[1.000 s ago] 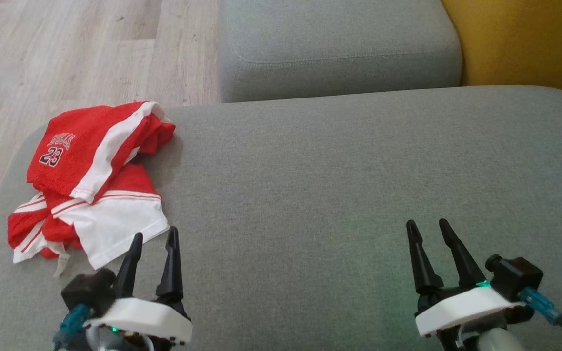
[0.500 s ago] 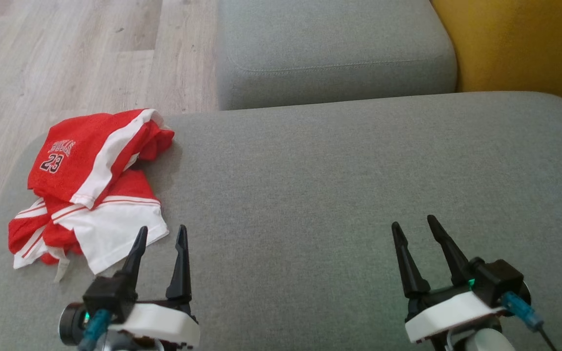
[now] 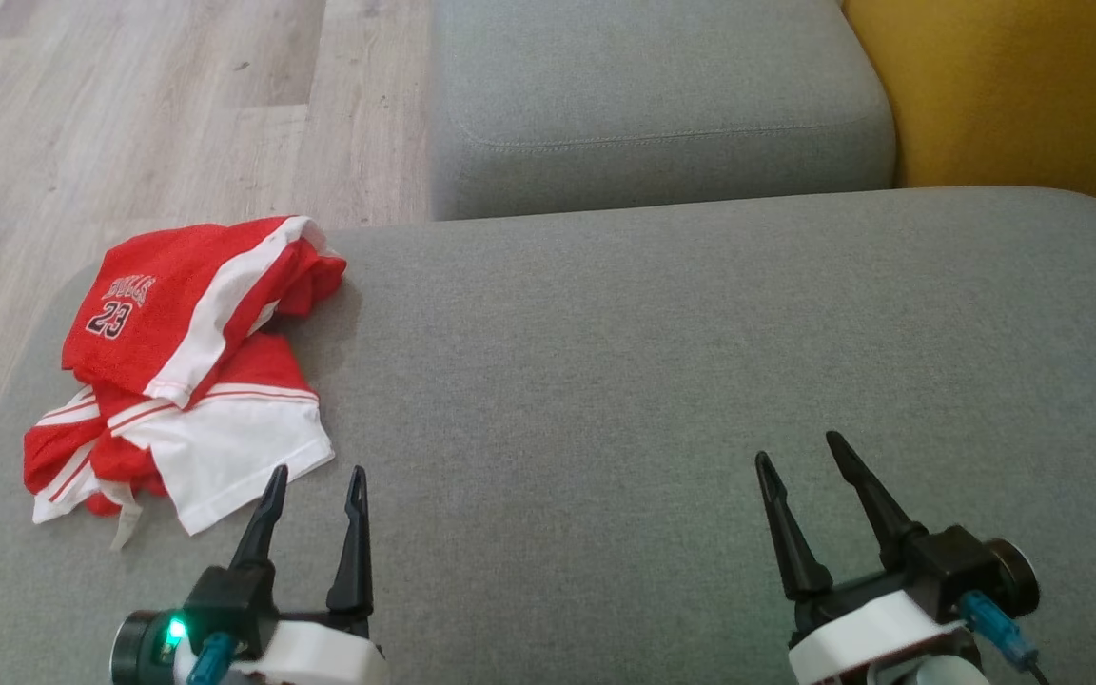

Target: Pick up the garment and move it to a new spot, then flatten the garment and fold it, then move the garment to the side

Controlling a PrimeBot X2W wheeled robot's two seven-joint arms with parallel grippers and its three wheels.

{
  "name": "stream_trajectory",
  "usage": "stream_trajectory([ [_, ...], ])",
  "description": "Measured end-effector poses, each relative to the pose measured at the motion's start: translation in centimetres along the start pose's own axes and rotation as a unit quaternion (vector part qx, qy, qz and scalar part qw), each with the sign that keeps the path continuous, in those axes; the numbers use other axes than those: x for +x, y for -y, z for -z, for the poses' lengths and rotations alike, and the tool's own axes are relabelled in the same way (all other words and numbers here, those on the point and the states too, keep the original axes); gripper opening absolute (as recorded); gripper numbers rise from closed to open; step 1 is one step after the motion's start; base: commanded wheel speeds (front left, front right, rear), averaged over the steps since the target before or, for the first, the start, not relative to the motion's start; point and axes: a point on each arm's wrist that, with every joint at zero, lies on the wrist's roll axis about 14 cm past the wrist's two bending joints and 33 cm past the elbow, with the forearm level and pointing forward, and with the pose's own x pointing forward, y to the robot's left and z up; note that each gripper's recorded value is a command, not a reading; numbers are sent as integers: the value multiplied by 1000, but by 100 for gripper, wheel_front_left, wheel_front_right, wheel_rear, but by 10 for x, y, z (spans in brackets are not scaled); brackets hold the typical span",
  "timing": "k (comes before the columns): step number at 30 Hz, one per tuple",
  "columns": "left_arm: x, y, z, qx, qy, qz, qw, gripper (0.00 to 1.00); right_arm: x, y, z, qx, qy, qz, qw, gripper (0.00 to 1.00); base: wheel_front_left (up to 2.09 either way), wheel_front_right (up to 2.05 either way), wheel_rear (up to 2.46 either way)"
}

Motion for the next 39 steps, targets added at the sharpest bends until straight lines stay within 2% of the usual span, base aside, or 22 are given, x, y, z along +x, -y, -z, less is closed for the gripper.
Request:
stream_trajectory([
  [19, -6, -16, 13, 1, -20, -25, 999, 100, 1, 4, 13, 6, -21, 7, 1000, 100, 0, 0, 0],
  [29, -21, -47, 10, 17, -18, -80, 996, 100, 19, -21, 21, 16, -33, -39, 999, 100, 0, 0, 0],
  [39, -48, -87, 11, 25, -26, -157, 987, 100, 38, -54, 28, 23, -44, -97, 994, 100, 0, 0, 0],
])
